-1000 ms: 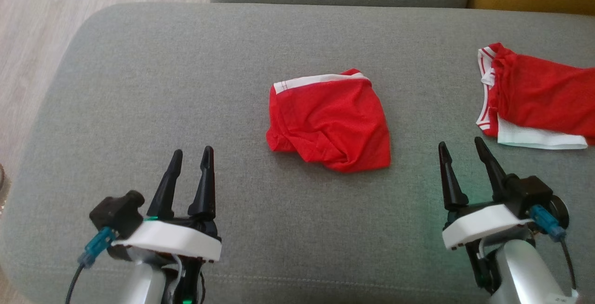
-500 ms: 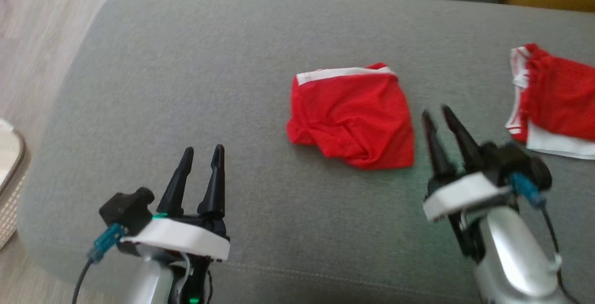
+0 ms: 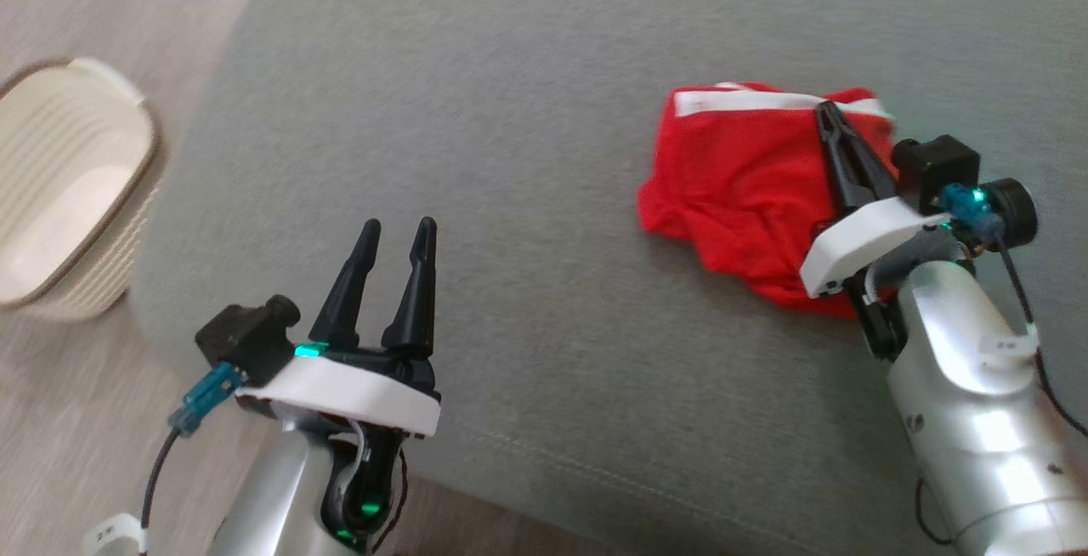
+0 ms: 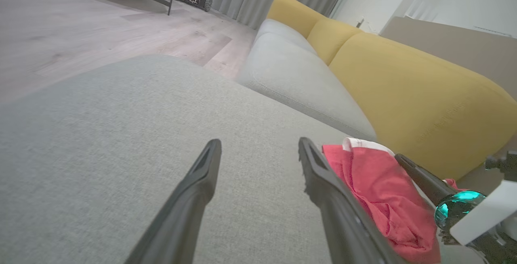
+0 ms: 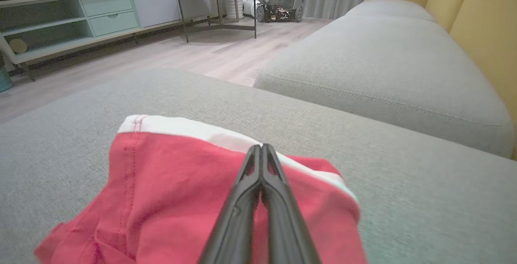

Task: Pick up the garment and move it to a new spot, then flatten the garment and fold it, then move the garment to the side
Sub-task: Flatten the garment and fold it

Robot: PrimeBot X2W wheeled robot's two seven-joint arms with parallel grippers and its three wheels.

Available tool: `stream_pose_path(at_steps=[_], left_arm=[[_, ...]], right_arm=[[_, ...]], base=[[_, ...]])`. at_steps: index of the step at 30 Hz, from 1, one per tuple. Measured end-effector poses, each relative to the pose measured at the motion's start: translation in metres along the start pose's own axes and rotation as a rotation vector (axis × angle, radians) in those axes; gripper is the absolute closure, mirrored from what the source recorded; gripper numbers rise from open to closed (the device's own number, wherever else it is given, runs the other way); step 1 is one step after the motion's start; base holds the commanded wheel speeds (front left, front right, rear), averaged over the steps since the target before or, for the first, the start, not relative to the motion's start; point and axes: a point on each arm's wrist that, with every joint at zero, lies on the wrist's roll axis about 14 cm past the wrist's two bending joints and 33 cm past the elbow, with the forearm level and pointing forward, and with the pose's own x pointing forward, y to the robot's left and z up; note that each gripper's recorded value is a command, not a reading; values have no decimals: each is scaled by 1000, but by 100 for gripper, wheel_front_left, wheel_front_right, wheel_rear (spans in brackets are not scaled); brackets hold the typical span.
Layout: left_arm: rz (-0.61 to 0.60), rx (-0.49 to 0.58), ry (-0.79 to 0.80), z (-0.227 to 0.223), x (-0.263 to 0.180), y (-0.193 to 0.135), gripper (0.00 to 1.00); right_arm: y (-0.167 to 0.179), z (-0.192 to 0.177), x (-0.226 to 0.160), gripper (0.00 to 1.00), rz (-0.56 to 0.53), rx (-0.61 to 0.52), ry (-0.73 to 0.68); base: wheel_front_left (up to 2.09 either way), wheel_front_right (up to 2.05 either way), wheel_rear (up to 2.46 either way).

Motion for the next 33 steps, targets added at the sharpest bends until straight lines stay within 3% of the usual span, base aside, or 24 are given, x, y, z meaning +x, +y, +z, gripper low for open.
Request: stream_pose_path(at_steps=[7, 13, 18, 25, 33], left_arm=[[84, 10, 10, -1, -10, 24, 0], [106, 10, 13, -1, -12, 29, 0], [76, 6, 3, 1, -9, 21, 0], [14, 19, -24, 8, 2, 5, 0], [-70, 13, -48, 13, 14, -21, 0]], right_arm=[[10, -36, 22, 100, 36, 25, 112], [10, -46, 28, 100, 39, 27, 158], [8, -34, 21, 100, 18, 45, 132], [-9, 35, 10, 100, -37, 76, -75], [-42, 32, -53, 100, -159, 96, -123]], base=[[0, 0, 0], [0, 0, 0], [0, 0, 0], [0, 0, 0], [0, 0, 0]])
